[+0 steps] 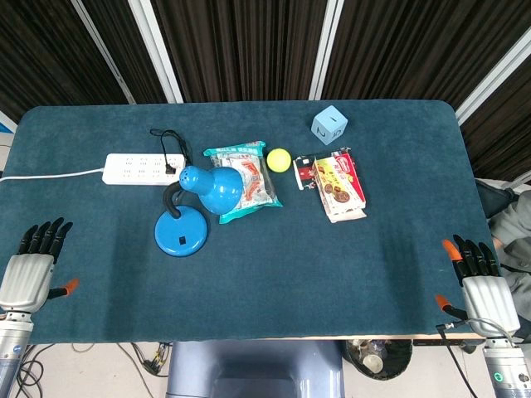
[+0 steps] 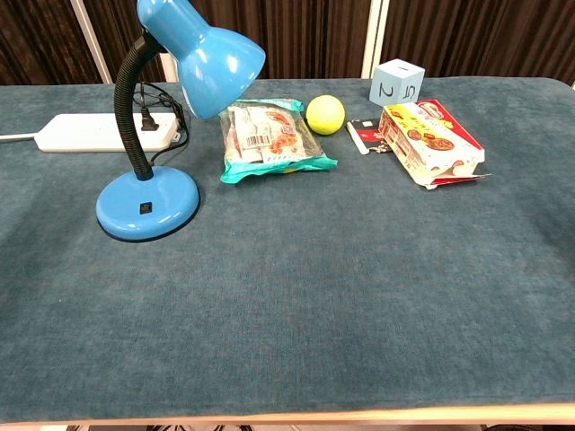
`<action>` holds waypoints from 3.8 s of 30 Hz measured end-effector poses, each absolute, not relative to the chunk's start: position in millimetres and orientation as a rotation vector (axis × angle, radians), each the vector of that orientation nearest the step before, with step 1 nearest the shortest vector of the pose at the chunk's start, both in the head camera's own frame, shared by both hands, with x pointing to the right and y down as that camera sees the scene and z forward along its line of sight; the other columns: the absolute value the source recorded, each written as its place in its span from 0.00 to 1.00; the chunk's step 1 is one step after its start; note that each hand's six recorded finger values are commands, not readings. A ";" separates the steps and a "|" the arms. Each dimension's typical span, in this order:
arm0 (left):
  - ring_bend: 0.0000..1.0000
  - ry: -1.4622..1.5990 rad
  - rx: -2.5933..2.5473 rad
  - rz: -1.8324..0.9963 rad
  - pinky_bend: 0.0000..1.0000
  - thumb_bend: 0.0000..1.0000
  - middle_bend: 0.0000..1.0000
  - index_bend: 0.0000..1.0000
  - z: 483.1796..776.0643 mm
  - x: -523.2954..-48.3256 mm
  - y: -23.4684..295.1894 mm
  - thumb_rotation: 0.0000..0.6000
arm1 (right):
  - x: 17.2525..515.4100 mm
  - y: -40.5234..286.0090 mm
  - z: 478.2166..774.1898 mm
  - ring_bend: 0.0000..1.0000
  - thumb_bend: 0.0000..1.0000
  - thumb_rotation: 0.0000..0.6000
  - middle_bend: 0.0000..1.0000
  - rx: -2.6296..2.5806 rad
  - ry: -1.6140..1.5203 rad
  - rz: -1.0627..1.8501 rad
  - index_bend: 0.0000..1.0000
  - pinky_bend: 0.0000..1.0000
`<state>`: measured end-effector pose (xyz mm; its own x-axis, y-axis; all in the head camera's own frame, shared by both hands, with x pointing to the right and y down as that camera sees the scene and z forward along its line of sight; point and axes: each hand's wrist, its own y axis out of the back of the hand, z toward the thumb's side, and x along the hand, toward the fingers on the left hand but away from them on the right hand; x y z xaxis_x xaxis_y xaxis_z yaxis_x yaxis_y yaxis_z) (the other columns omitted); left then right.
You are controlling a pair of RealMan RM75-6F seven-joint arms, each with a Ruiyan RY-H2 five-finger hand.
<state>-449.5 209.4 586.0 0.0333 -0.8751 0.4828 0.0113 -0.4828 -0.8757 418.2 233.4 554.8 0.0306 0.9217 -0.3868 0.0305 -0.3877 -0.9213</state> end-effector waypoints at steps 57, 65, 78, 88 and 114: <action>0.94 0.491 -1.857 -1.669 0.85 0.61 0.97 0.05 659.6 -304.2 193.1 1.00 | 418.6 232.9 555.5 0.00 0.24 1.00 0.00 -1.559 -1.024 1.472 0.00 0.00; 0.94 0.455 -1.876 -1.679 0.85 0.61 0.97 0.05 672.3 -287.1 197.9 1.00 | 418.6 232.8 556.2 0.00 0.24 1.00 0.00 -1.560 -1.025 1.475 0.00 0.00; 0.94 0.431 -1.859 -1.687 0.85 0.61 0.97 0.06 682.3 -277.6 196.9 1.00 | 418.4 232.6 555.9 0.00 0.24 1.00 0.00 -1.564 -1.028 1.473 0.00 0.00; 0.93 0.421 -1.873 -1.687 0.85 0.61 0.97 0.06 685.9 -272.5 199.1 1.00 | 418.2 232.5 555.9 0.00 0.24 1.00 0.00 -1.565 -1.029 1.472 0.00 0.00; 0.86 0.387 -1.868 -1.670 0.83 0.57 0.89 0.08 688.5 -269.9 207.8 1.00 | 418.3 232.3 555.0 0.00 0.24 1.00 0.00 -1.567 -1.037 1.470 0.00 0.00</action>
